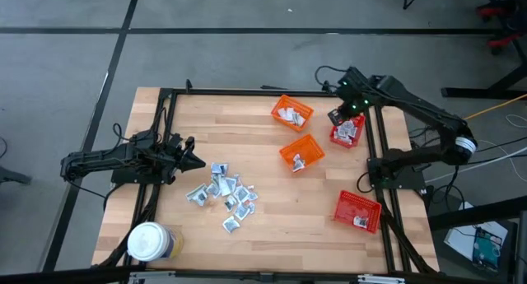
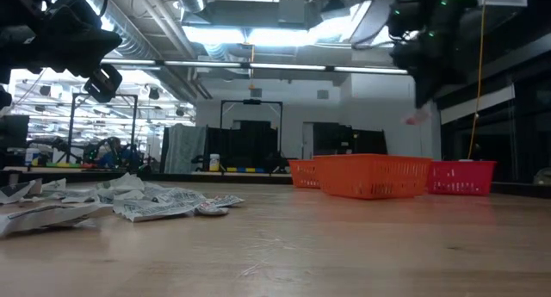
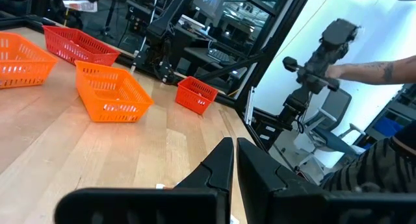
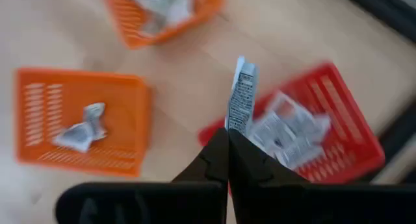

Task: Pick & Place First Aid Supplies
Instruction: Put the orange ointment pack into the top red bin

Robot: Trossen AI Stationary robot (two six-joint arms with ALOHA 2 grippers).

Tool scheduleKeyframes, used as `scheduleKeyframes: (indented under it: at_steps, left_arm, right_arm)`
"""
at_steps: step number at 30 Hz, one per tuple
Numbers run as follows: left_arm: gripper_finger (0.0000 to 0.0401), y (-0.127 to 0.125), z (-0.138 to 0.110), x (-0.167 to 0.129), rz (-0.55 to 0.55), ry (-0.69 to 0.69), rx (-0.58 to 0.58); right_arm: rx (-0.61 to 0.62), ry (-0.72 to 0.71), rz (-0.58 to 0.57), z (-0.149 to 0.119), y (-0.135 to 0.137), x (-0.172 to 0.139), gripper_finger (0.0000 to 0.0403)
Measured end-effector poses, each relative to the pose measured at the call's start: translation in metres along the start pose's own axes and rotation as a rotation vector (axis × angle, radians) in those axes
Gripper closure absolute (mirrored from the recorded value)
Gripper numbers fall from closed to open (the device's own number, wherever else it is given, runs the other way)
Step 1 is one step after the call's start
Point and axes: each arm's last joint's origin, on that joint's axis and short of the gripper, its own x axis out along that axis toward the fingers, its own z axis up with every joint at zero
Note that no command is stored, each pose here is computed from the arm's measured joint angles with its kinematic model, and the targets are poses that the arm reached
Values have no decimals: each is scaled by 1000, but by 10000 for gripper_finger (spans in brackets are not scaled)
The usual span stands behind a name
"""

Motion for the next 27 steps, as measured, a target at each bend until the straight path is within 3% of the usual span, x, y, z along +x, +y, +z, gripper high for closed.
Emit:
scheduleKeyframes:
  at_steps: [5, 10, 18, 27]
  left_arm:
    - [386, 0, 0, 0, 0, 0, 0]
    - [386, 0, 0, 0, 0, 0, 0]
    - [386, 0, 0, 0, -1, 0, 0]
    - [386, 0, 0, 0, 0, 0, 0]
  right_arm:
    - [174, 24, -63, -26, -11, 10, 401]
    - [250, 45, -107, -44, -16, 22, 401]
    - [286, 78, -126, -53, -18, 35, 381]
    - [277, 61, -174, -52, -20, 35, 308]
